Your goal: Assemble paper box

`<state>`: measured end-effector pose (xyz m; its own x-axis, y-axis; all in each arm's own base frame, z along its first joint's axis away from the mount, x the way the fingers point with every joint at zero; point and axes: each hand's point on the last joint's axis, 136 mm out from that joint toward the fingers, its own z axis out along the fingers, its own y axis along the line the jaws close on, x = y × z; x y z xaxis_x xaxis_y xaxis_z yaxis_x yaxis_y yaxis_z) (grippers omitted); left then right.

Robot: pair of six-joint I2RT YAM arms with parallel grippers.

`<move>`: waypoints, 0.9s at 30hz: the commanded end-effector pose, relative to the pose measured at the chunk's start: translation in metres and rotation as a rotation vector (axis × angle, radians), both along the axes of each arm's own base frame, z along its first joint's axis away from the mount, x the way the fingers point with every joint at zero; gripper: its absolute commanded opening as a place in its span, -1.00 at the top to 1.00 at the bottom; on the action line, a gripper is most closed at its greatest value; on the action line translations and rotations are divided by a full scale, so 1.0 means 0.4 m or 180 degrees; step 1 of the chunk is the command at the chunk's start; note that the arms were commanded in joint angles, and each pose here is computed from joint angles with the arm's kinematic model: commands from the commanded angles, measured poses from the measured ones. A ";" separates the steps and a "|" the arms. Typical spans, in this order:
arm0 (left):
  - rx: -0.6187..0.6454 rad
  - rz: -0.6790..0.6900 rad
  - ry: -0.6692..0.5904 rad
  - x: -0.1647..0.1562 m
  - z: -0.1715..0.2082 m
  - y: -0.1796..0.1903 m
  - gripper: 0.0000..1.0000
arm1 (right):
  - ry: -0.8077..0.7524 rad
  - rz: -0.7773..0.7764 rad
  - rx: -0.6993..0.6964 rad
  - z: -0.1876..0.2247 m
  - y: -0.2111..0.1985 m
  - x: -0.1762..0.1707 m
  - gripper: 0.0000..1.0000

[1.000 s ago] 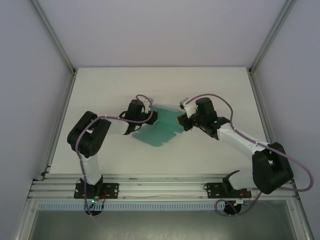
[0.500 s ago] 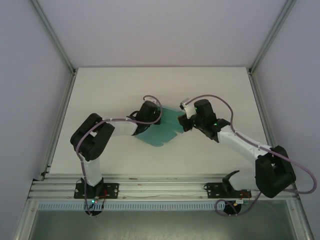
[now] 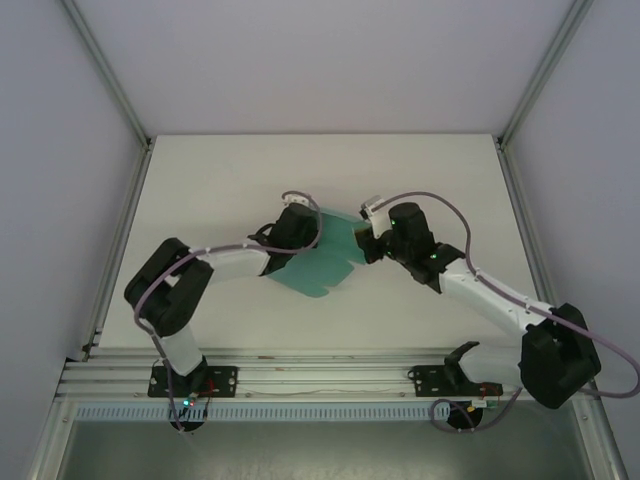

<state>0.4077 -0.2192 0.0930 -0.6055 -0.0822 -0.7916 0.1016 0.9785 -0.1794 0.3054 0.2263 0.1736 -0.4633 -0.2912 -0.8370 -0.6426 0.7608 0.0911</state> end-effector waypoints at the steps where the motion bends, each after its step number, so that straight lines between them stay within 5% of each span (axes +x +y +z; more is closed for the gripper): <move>1: 0.0069 0.0060 -0.0371 0.008 0.083 0.055 0.22 | -0.0032 0.0090 -0.0039 0.014 0.003 -0.022 1.00; 6: -0.0135 -0.0294 -0.0443 -0.038 0.126 0.037 -0.17 | -0.0055 0.0089 0.0009 0.035 0.004 -0.021 1.00; 13: -0.0470 -0.0375 -0.0266 -0.042 0.098 0.061 -0.28 | -0.0091 0.0195 0.0171 0.064 0.020 -0.033 1.00; 21: -0.0655 -0.0694 -0.0196 -0.023 0.084 0.005 -0.24 | -0.0100 0.0207 0.0238 0.083 0.027 -0.032 1.00; 27: -0.0665 -0.0574 -0.0082 0.009 0.056 -0.002 0.03 | -0.0107 0.0228 0.0302 0.097 0.036 -0.028 1.00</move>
<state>0.3984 -0.2163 0.1034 -0.6276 -0.1022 -0.7718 0.2896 0.8896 -0.3532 0.2901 0.2346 0.1846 -0.4573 -0.2881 -0.8414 -0.6867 0.7156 0.1282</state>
